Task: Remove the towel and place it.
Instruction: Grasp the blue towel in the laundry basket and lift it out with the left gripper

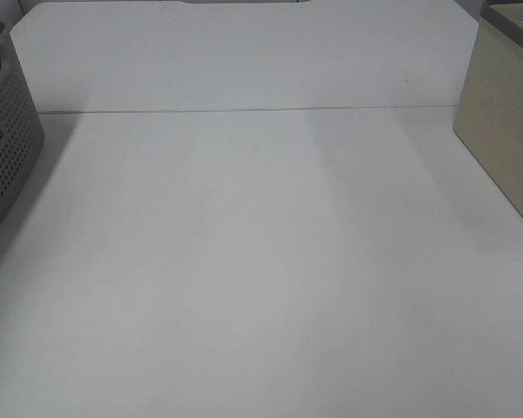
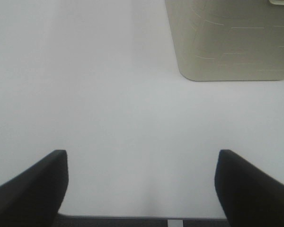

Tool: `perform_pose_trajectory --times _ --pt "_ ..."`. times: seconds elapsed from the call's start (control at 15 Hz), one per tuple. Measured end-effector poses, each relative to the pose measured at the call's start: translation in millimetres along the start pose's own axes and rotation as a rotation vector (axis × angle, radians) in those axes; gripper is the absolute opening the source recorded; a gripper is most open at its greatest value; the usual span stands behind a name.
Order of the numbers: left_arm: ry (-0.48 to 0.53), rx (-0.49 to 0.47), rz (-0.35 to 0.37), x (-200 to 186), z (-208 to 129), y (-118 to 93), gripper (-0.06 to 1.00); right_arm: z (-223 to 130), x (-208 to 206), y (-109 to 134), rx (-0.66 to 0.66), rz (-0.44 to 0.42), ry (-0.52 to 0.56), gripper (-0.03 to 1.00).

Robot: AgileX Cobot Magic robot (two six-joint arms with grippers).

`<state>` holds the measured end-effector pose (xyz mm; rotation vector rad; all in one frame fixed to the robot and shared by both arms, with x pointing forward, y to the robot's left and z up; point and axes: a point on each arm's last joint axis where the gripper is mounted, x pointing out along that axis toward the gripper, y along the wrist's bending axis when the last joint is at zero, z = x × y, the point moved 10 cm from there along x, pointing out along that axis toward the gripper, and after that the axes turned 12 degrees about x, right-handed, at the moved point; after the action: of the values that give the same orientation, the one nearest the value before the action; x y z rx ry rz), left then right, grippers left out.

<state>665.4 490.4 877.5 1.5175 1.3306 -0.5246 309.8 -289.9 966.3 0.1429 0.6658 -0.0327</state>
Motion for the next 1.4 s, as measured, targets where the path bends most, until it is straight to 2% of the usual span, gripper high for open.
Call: perform_pose_trajectory --times 0.07,0.13,0.2,0.27,0.4,0.47,0.53,0.93,1.0,1.07,1.27,1.4 --pt "-0.004 0.012 -0.004 2 5 -1 0.96 0 0 0 0.0 0.0 0.0 0.79" --pt "-0.002 0.022 -0.005 2 7 -1 0.89 0 0 0 0.0 0.0 0.0 0.79" --pt "0.009 0.034 -0.011 1 6 -2 0.77 0 0 0 0.0 0.0 0.0 0.79" --pt "0.027 0.046 -0.028 1 3 -5 0.58 0 0 0 0.0 0.0 0.0 0.79" --pt "0.069 0.038 -0.045 1 -5 -8 0.14 0 0 0 0.0 0.0 0.0 0.79" --pt "0.082 0.012 -0.039 1 -8 -7 0.03 0 0 0 0.0 0.0 0.0 0.79" --pt "0.081 -0.012 -0.025 1 -7 -4 0.0 0 0 0 0.0 0.0 0.0 0.79" --pt "0.078 -0.058 -0.025 -1 -7 -4 0.0 0 0 0 0.0 0.0 0.0 0.79" --pt "0.072 -0.102 0.0 -11 -10 8 0.0 0 0 0 0.0 0.0 0.0 0.79" --pt "0.058 -0.144 0.029 -25 -12 19 0.0 0 0 0 0.0 0.0 0.0 0.79" --pt "-0.011 -0.253 0.187 -100 -14 60 0.0 0 0 0 0.0 0.0 0.0 0.79" --pt "-0.055 -0.312 0.266 -151 -20 72 0.0 0 0 0 0.0 0.0 0.0 0.79"
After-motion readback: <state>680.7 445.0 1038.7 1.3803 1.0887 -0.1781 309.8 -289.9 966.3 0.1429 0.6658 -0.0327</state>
